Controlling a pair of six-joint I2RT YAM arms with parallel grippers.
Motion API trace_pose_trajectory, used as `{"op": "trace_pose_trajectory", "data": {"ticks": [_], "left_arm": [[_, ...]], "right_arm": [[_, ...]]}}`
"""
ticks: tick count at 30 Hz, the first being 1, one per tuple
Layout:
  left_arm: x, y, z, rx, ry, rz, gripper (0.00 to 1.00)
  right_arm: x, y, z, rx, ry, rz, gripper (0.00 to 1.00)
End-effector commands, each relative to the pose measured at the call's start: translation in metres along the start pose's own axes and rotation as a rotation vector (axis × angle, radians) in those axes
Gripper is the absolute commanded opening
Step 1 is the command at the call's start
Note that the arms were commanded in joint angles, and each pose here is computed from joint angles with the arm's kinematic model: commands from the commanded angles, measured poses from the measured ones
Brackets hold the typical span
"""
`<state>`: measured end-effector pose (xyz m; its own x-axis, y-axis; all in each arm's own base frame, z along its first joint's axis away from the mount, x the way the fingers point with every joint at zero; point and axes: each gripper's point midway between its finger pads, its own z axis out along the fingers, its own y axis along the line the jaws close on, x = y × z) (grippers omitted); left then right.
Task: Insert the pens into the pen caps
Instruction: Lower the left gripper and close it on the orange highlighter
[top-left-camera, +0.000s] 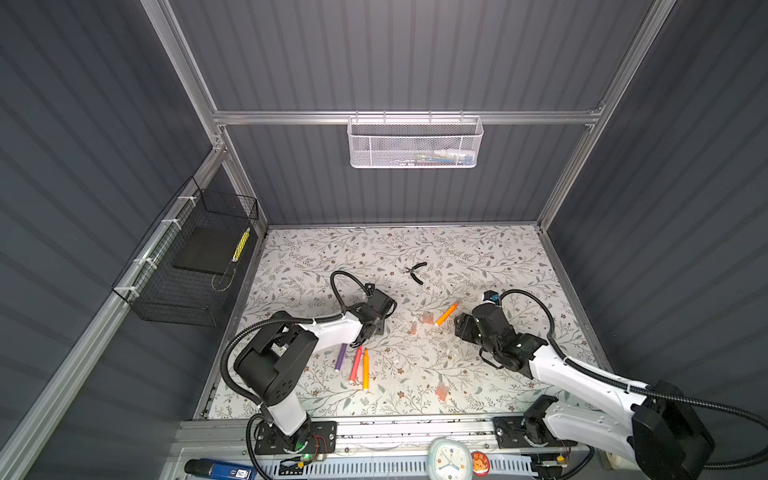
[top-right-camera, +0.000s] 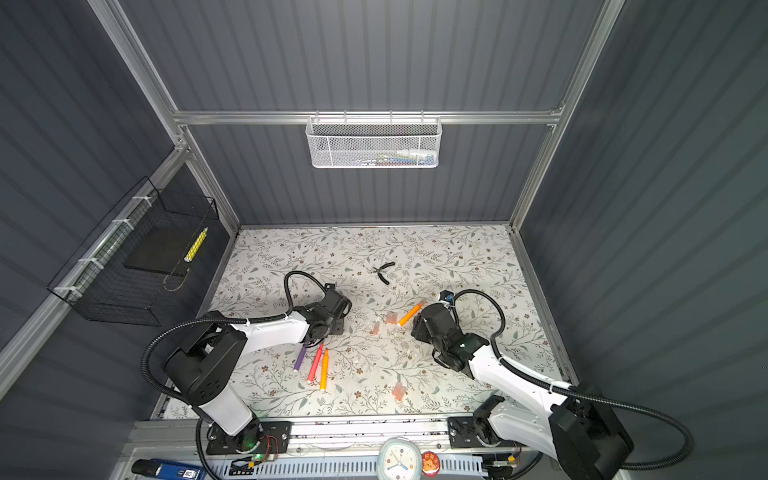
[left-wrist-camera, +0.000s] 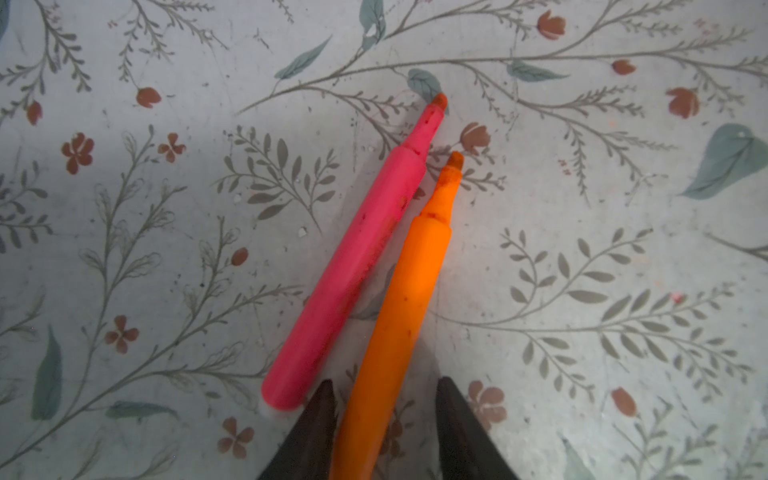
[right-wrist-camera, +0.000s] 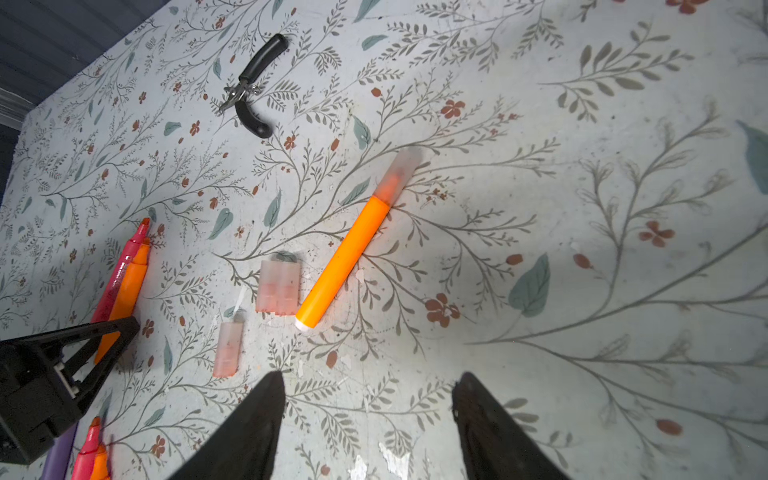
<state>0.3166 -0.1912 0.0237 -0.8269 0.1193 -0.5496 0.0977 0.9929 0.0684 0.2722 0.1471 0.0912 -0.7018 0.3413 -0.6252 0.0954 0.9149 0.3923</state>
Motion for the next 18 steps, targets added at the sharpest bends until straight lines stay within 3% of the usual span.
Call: {"op": "trace_pose_trajectory", "data": {"ticks": [1, 7, 13, 18], "left_arm": [[0.006, 0.001, 0.0, 0.002, 0.033, 0.004, 0.36], [0.011, 0.004, 0.001, -0.007, 0.05, 0.009, 0.33], [0.018, 0.006, 0.004, -0.013, 0.066, -0.003, 0.39], [0.026, 0.006, 0.005, -0.008, 0.093, -0.004, 0.38]], "right_arm": [[0.001, -0.005, -0.002, 0.016, -0.009, 0.009, 0.67], [0.0, -0.004, -0.004, 0.012, -0.01, 0.012, 0.67], [0.001, -0.003, -0.005, -0.005, -0.012, 0.024, 0.67], [0.0, -0.003, -0.008, -0.009, -0.012, 0.021, 0.67]]}}
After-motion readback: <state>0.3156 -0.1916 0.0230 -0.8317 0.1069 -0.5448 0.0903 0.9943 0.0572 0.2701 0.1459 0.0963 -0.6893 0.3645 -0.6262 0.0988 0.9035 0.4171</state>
